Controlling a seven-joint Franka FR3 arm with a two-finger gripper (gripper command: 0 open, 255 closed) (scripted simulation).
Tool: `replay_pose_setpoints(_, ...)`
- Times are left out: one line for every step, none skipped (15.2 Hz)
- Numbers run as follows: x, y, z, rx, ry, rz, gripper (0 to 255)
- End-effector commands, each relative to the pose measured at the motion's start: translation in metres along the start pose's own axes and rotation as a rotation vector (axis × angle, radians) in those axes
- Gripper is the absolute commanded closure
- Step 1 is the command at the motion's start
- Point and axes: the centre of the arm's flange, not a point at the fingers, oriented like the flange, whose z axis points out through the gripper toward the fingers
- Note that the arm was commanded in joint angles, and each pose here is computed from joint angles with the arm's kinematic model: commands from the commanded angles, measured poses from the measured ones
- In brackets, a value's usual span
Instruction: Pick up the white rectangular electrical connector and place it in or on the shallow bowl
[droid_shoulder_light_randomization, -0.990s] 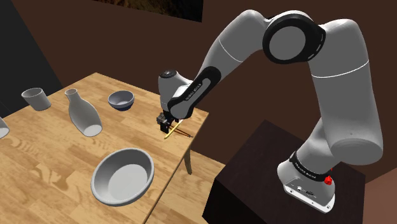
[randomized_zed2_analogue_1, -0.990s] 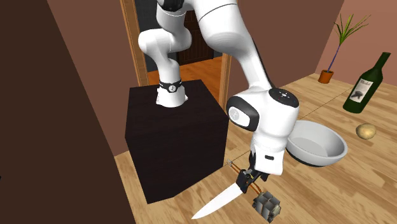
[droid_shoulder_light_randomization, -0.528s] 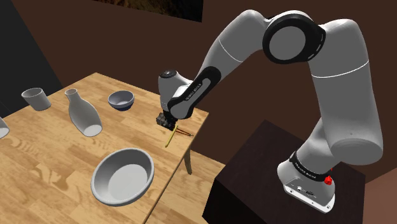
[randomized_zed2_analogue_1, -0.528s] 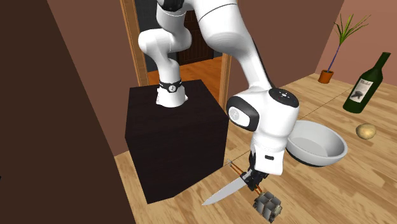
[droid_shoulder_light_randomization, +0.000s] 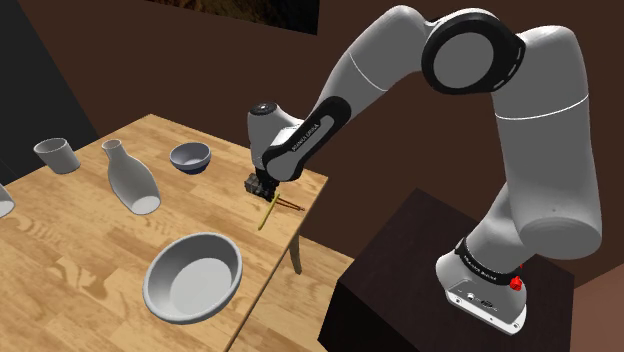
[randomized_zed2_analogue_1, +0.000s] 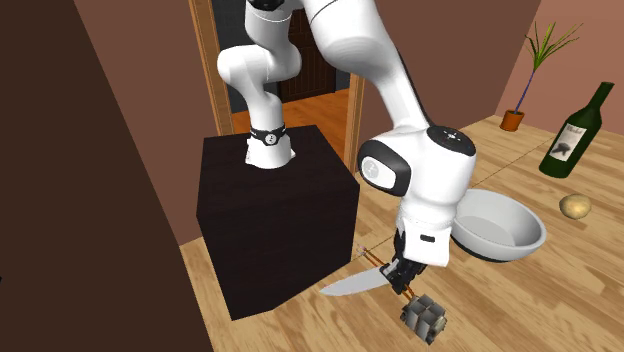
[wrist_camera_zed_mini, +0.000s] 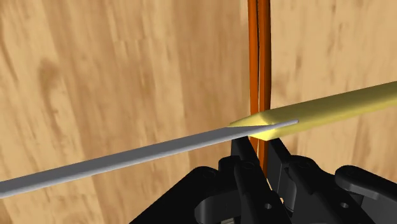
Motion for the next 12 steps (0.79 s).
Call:
replay_pose_setpoints(0.0,0.002,-0.01,0.0,0.0,0.0,255)
replay_pose_setpoints(0.0,0.002,-0.016,0.0,0.0,0.0,255)
replay_pose_setpoints(0.0,0.002,-0.021,0.0,0.0,0.0,255)
replay_pose_setpoints(0.0,0.002,-0.026,0.0,0.0,0.0,255)
replay_pose_setpoints(0.0,0.003,-0.031,0.0,0.0,0.0,255)
replay_pose_setpoints(0.0,0.003,-0.037,0.0,0.0,0.0,255)
replay_pose_setpoints(0.0,0.003,-0.042,0.0,0.0,0.0,255)
replay_pose_setpoints(0.0,0.003,-0.047,0.0,0.0,0.0,255)
replay_pose_setpoints(0.0,0.004,-0.052,0.0,0.0,0.0,255)
replay_pose_setpoints(0.001,0.004,-0.058,0.0,0.0,0.0,255)
replay_pose_setpoints(0.001,0.004,-0.063,0.0,0.0,0.0,255)
replay_pose_setpoints(0.001,0.004,-0.068,0.0,0.0,0.0,255)
